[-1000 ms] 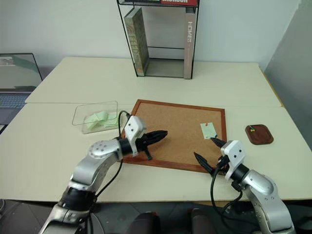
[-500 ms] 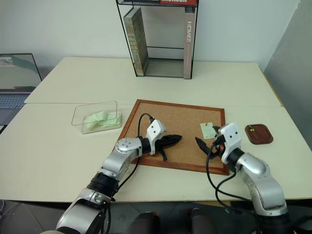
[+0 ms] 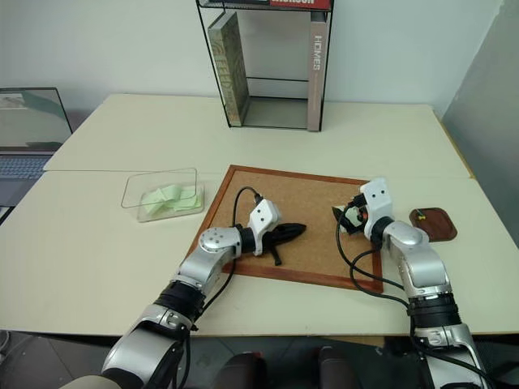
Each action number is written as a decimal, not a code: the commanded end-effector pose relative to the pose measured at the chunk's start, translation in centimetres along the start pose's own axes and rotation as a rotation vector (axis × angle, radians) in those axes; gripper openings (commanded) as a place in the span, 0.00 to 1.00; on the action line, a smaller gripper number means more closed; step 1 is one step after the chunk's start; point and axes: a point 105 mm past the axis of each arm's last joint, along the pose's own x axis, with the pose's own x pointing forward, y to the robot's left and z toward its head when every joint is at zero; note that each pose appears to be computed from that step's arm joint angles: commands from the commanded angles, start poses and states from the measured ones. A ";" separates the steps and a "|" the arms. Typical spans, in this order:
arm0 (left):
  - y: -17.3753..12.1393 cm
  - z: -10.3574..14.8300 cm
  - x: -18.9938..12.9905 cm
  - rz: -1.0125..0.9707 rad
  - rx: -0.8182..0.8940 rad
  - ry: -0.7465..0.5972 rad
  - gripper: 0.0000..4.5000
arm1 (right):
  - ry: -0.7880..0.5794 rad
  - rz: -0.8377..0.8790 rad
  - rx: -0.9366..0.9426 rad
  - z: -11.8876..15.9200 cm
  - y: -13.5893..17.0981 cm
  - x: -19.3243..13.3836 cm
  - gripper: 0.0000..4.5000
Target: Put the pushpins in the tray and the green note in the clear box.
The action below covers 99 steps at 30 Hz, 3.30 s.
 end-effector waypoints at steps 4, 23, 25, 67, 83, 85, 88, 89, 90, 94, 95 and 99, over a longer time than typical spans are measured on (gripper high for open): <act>-0.6 -1.1 -0.3 -0.009 -0.026 0.036 0.00 | -0.054 -0.019 -0.037 1.2 -0.1 0.6 0.79; -1.4 -0.5 0.2 -0.039 -0.059 0.043 0.00 | -0.081 -0.038 -0.037 2.5 0.6 0.8 0.00; -1.6 -0.7 0.2 -0.046 -0.060 0.060 0.00 | -0.107 -0.036 -0.039 3.2 0.9 0.7 0.00; -3.3 -2.8 0.9 -0.145 -0.059 0.160 0.00 | -0.025 -0.681 0.279 -3.1 -9.7 -11.1 0.05; -3.3 -3.0 0.7 -0.140 -0.067 0.161 0.00 | -0.149 -0.717 0.201 -0.8 -10.2 -11.7 0.70; -3.3 -3.0 0.8 -0.140 -0.067 0.160 0.00 | -0.182 -0.716 0.197 -0.4 -10.1 -11.8 0.70; -3.3 -2.9 0.8 -0.140 -0.066 0.157 0.00 | -0.268 -0.727 0.162 1.0 -10.2 -12.3 0.70; -3.3 -2.9 0.8 -0.140 -0.066 0.157 0.00 | -0.304 -0.717 0.137 1.7 -10.1 -12.4 0.70; -3.3 -2.9 0.8 -0.140 -0.066 0.156 0.00 | -0.329 -0.701 0.127 2.2 -9.9 -12.3 0.70; -3.3 -2.9 0.8 -0.139 -0.066 0.155 0.00 | -0.337 -0.545 0.114 2.4 -7.8 -11.1 0.70; -3.3 -2.9 0.8 -0.139 -0.066 0.155 0.00 | -0.308 -0.462 0.110 2.0 -6.5 -10.4 0.70; -3.3 -2.9 0.8 -0.141 -0.064 0.155 0.00 | -0.180 -0.228 0.135 -0.3 -1.9 -8.5 0.70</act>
